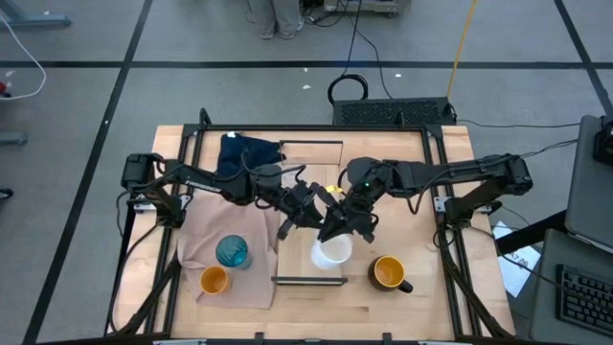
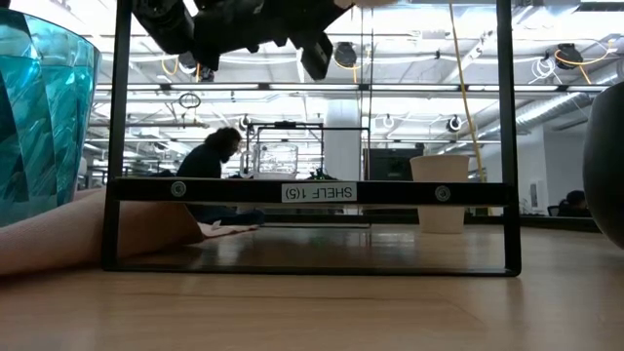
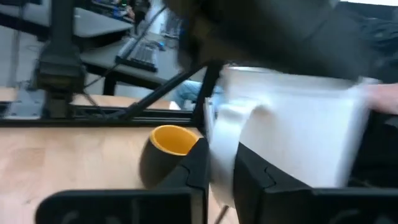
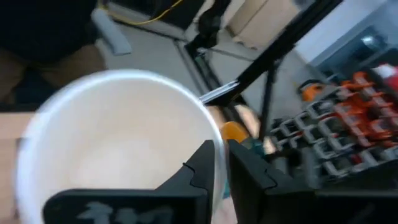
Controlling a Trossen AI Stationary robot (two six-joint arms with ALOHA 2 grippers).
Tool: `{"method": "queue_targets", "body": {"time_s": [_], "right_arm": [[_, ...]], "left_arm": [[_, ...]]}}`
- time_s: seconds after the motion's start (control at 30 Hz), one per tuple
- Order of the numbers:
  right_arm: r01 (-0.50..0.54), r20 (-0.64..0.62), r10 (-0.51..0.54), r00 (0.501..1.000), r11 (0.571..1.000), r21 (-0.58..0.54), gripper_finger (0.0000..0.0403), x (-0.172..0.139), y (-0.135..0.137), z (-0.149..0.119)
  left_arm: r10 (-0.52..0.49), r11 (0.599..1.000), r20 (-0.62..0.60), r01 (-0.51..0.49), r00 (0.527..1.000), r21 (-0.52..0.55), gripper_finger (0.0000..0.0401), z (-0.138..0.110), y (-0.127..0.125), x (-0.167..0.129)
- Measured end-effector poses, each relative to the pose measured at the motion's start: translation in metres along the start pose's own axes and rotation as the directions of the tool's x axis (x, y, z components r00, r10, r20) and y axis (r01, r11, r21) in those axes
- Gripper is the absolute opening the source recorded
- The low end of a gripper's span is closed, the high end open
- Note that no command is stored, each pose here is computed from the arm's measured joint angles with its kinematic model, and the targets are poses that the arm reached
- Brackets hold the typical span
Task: Stack small to large cups/mugs on shelf
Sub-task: Put the white mug on the shelf
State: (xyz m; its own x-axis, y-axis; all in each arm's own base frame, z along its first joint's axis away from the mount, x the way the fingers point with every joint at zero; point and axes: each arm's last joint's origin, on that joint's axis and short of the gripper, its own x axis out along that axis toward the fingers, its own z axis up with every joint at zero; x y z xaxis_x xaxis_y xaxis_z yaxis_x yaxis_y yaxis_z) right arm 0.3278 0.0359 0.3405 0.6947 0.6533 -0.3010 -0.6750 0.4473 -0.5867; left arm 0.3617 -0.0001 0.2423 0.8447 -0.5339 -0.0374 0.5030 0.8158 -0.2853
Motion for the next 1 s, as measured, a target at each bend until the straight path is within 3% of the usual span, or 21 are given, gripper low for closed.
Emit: {"method": "queue_targets", "body": {"time_s": [0.1,0.5,0.7,1.0], "right_arm": [[0.015,-0.012,-0.015,1.000,1.000,0.000,0.0051,-0.001,-0.001,0.002],[0.031,-0.031,-0.030,0.999,0.999,0.011,0.0058,-0.005,-0.001,0.002],[0.206,-0.113,-0.204,0.972,0.978,0.007,0.0058,-0.021,-0.008,0.017],[0.348,-0.170,-0.335,0.927,0.936,0.057,0.0058,-0.058,-0.004,0.044]], "left_arm": [[-0.006,1.000,-0.009,0.006,1.000,0.002,0.0008,-0.002,0.001,0.000],[0.023,1.000,0.004,-0.023,1.000,-0.001,0.0008,-0.001,0.001,0.000],[0.118,0.992,0.006,-0.118,0.993,-0.034,0.0008,-0.002,0.006,-0.002],[0.287,0.958,0.001,-0.287,0.958,-0.015,0.0008,-0.001,0.006,-0.003]]}}
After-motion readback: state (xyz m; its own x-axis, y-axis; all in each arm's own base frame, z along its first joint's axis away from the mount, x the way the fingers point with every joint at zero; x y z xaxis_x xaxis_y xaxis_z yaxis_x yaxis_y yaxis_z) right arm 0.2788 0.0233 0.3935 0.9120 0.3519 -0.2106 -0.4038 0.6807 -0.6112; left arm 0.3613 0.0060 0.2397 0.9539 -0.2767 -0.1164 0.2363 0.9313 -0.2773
